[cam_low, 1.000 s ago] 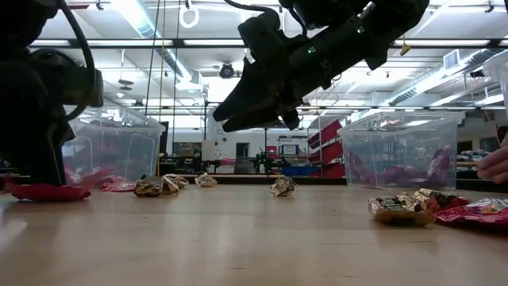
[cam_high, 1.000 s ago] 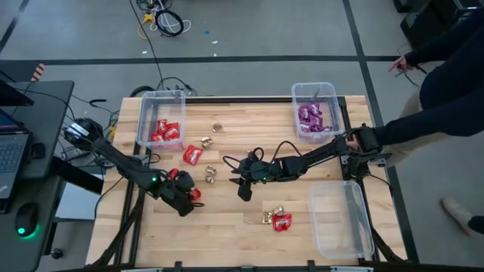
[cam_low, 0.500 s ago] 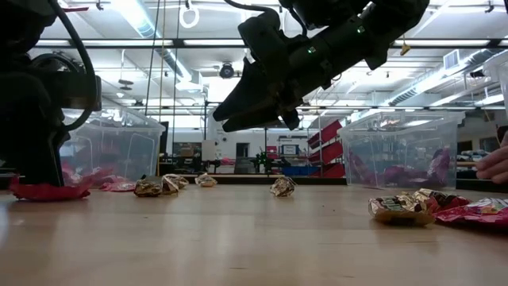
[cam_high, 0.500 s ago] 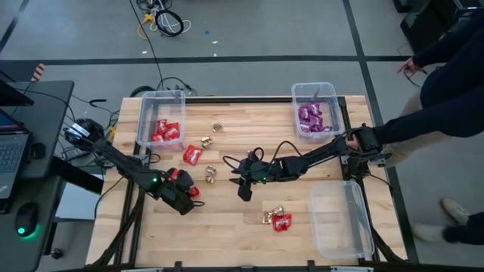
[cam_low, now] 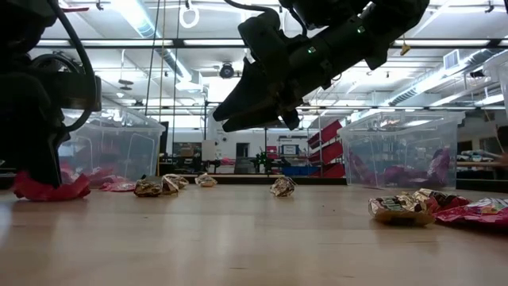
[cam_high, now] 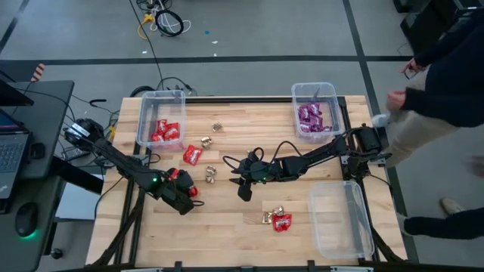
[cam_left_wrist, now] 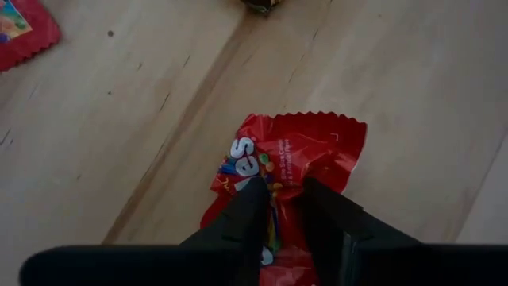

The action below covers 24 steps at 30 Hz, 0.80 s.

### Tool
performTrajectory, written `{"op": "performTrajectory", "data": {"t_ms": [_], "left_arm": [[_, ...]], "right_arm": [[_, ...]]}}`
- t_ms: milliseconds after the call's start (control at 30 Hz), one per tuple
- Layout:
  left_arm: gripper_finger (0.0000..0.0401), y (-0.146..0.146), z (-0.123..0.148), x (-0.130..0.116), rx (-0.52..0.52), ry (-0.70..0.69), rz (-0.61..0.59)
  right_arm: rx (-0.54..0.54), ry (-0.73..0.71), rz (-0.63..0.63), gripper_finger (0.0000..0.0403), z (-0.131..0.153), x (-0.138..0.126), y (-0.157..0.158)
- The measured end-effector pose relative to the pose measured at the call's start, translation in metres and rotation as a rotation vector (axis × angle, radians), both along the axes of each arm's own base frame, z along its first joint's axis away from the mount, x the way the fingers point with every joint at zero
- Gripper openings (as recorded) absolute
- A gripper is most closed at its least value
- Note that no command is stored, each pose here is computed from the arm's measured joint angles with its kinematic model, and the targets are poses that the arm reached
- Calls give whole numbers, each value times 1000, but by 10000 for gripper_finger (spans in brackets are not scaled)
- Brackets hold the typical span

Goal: Sort candy
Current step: Put the red candy into the top left transparent bin

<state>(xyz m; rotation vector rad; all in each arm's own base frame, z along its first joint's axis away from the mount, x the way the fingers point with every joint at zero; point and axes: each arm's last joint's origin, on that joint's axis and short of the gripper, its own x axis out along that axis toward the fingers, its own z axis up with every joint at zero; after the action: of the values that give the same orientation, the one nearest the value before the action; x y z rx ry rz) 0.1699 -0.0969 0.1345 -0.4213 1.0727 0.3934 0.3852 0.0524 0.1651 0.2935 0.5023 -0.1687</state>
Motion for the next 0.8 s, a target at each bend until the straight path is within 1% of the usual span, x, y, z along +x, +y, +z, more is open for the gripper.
{"op": "performTrajectory", "data": {"t_ms": [233, 800], "left_arm": [[61, -1, 0, 1, -10, -4, -2], [59, 0, 8, -2, -53, -37, -9]], "right_arm": [[0, 0, 0, 151, 0, 0, 0], [-3, 0, 2, 151, 0, 0, 0]]}}
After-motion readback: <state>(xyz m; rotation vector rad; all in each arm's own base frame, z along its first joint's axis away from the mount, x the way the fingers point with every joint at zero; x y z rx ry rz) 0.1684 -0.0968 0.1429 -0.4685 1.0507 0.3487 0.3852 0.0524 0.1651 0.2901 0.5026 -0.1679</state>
